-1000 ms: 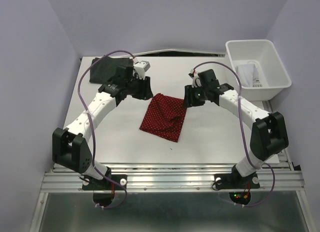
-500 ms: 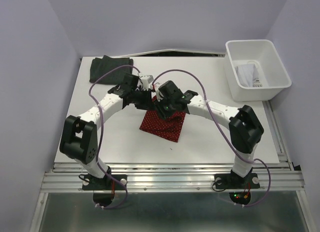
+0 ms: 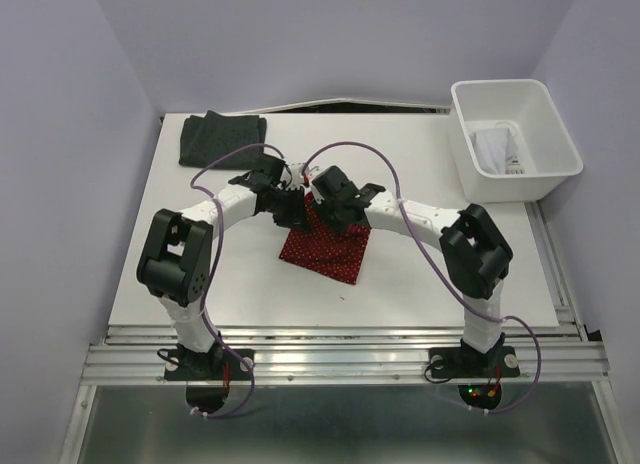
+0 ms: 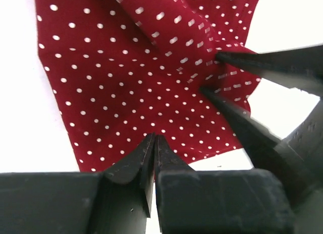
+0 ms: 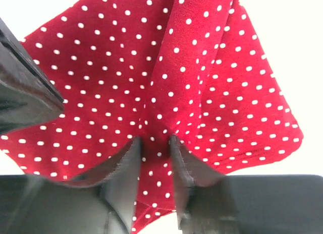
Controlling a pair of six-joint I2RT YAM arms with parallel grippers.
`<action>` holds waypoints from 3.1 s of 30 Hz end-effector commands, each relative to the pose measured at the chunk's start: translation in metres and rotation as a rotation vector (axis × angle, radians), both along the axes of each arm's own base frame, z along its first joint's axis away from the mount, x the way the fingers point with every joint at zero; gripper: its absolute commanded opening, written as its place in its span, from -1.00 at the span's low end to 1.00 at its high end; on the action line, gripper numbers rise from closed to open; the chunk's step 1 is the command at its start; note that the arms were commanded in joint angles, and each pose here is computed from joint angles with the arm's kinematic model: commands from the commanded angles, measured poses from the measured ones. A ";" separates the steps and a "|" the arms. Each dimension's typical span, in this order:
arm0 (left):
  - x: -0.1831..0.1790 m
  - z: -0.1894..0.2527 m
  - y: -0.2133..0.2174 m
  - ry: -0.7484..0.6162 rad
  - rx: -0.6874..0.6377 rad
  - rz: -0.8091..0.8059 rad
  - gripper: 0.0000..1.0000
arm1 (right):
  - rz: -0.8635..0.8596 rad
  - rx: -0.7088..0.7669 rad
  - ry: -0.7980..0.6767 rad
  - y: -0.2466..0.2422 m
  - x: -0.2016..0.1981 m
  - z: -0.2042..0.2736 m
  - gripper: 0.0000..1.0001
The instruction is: Fold and stack the skirts
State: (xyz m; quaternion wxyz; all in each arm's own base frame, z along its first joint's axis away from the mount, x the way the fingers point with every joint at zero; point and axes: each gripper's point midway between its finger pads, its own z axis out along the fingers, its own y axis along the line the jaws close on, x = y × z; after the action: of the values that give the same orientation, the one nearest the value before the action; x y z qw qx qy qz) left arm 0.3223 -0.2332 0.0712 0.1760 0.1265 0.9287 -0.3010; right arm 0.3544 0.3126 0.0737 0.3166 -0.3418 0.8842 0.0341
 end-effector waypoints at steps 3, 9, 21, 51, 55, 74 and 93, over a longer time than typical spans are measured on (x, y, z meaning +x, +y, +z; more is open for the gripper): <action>0.005 -0.006 0.003 -0.008 0.022 0.026 -0.77 | -0.006 -0.022 -0.132 -0.001 0.022 0.019 -0.71; 0.003 -0.020 0.009 0.007 0.061 0.044 -0.91 | -0.032 -0.011 -0.168 -0.016 0.035 0.039 -0.99; 0.003 -0.046 0.021 0.032 0.160 0.068 -1.00 | -0.110 0.023 -0.115 -0.074 0.066 0.035 -0.99; -0.029 0.065 -0.091 -0.454 -0.154 -0.224 -1.00 | 0.041 0.497 0.278 -0.028 -0.001 0.077 -0.37; -0.030 0.054 -0.105 -0.442 -0.179 -0.222 -1.00 | 0.017 0.482 0.355 -0.032 -0.005 0.043 -0.45; -0.059 -0.015 -0.138 -0.244 -0.128 -0.260 -1.00 | -0.193 0.385 0.311 -0.077 0.069 -0.023 -0.46; -0.052 0.100 -0.152 -0.452 -0.244 -0.265 -0.36 | -0.114 0.516 0.096 -0.041 0.148 0.062 0.15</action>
State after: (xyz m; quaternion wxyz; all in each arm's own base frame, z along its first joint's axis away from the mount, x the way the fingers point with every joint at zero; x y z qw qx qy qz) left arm 0.2521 -0.3693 0.0669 0.2459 0.2609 0.8611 -0.3604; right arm 0.4728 0.2630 0.0680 0.2680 -0.1880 0.9135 0.2417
